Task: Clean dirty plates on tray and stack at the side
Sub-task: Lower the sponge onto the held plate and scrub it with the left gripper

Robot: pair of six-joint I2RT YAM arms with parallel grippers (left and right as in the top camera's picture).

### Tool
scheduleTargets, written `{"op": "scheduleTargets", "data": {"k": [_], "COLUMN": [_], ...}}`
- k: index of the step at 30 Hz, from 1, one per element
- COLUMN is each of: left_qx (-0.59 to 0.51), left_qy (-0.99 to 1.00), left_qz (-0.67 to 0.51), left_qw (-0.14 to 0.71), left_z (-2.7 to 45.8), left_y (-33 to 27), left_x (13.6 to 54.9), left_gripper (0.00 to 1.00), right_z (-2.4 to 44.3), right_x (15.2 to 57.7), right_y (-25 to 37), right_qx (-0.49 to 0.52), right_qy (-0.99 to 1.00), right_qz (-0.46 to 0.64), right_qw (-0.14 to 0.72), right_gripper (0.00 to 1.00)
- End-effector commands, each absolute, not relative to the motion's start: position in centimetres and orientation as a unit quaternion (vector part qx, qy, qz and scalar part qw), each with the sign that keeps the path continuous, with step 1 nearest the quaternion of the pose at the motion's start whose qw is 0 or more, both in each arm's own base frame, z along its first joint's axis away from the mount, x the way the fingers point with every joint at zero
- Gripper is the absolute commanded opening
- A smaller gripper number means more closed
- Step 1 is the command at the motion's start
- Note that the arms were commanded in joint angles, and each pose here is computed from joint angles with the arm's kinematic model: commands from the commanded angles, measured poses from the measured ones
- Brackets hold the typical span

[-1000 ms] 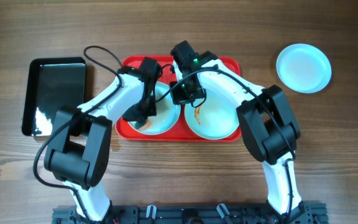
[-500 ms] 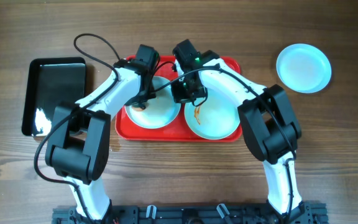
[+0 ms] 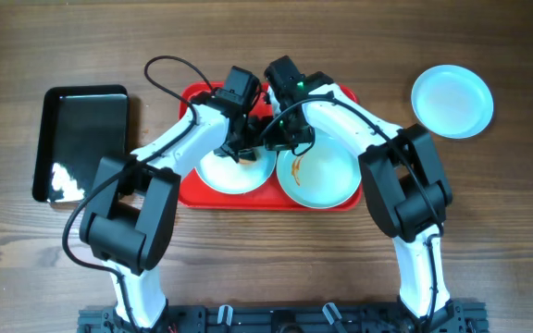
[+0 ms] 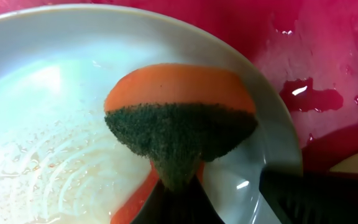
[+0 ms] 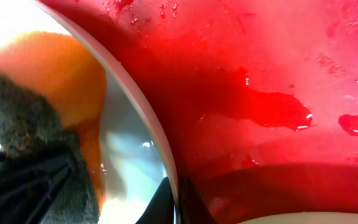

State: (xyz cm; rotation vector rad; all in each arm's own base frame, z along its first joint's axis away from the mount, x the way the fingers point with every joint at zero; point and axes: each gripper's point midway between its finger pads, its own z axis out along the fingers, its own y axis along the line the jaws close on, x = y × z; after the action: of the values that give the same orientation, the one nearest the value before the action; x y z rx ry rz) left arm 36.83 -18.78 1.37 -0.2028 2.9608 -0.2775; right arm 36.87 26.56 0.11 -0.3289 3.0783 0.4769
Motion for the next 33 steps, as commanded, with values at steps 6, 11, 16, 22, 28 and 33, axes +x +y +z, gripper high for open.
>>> {"op": "scheduleTargets", "data": {"k": [6, 11, 16, 22, 28, 33], "left_qx": [-0.071, -0.107, -0.14, -0.16, -0.116, -0.086], "left_qy": [0.99, 0.961, 0.968, 0.987, 0.975, 0.98], "left_qz": [0.121, 0.25, 0.207, 0.0, -0.187, -0.18], "left_qw": [0.035, 0.042, 0.023, 0.016, 0.008, -0.017], "left_z": [-0.6, 1.2, 0.5, -1.1, 0.2, 0.1], "left_y": [-11.4, -5.0, -5.2, -13.2, -21.8, -23.1], "left_x": [33.2, 32.8, 32.7, 34.6, 35.6, 33.5], "left_gripper": [0.04, 0.04, 0.04, 0.04, 0.04, 0.04], "right_z": [-2.4, -2.4, -2.4, -2.3, -2.3, -2.3], "right_x": [35.8, 35.8, 35.9, 35.9, 35.9, 35.9], "right_y": [26.0, 26.0, 26.1, 26.5, 26.6, 26.6], "right_qx": [-0.114, -0.114, -0.105, -0.106, -0.106, -0.106], "right_qy": [0.987, 0.987, 0.988, 0.986, 0.986, 0.986], "right_qz": [0.111, 0.111, 0.112, 0.125, 0.126, 0.126], "right_qw": [-0.009, -0.009, -0.008, -0.009, -0.009, -0.009], "right_gripper": [0.04, 0.04, 0.04, 0.04, 0.04, 0.04]}}
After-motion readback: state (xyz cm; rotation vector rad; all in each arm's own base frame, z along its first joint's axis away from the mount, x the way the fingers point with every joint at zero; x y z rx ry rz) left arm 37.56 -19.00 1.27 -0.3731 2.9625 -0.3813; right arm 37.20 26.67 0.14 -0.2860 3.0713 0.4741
